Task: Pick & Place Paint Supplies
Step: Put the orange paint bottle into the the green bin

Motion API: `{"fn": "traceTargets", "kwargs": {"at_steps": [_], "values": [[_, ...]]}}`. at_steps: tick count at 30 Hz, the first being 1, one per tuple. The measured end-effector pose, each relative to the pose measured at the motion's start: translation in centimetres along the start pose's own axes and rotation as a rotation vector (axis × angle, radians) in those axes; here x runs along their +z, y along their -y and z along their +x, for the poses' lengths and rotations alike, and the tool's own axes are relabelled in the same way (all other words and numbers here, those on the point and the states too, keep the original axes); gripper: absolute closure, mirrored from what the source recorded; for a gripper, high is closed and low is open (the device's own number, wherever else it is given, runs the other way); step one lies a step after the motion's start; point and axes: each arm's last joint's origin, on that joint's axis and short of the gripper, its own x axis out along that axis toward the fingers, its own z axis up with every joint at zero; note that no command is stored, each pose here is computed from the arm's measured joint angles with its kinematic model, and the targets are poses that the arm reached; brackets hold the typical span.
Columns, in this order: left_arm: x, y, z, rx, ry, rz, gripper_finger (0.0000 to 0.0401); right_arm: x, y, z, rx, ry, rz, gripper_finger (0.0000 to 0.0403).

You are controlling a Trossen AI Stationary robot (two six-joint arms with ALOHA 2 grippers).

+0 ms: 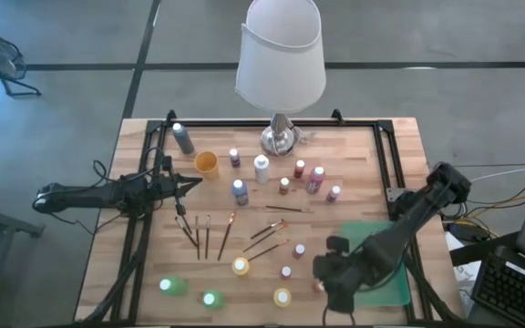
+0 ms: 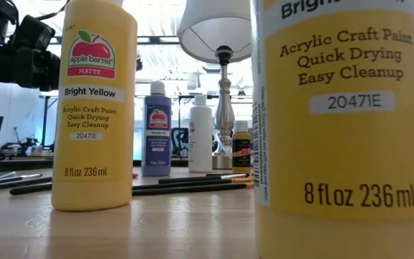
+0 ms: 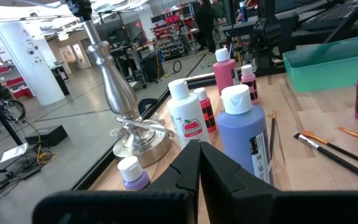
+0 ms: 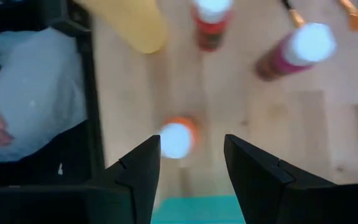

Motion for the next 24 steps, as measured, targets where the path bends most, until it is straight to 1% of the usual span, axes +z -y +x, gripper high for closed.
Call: {"fn": "traceTargets", "kwargs": {"at_steps": [5,13,16,24], "values": [[0.0,0.0,0.0,0.0,0.0,0.0,0.0388,0.4,-1.3,0.8,0.005,-0.03,0.032,0.0244],[0.0,0.0,0.0,0.0,0.001,0.0,0.0388,0.4,-1.6,2.5,-0.028,-0.06,0.064,0.0249],[0.0,0.0,0.0,0.001,0.0,0.0,0.0388,0.4,-1.7,2.8,-0.035,-0.066,0.081,0.024],[0.0,0.0,0.0,0.001,0.0,0.0,0.0388,0.3,-1.6,2.9,-0.039,-0.069,0.081,0.0203]]}}
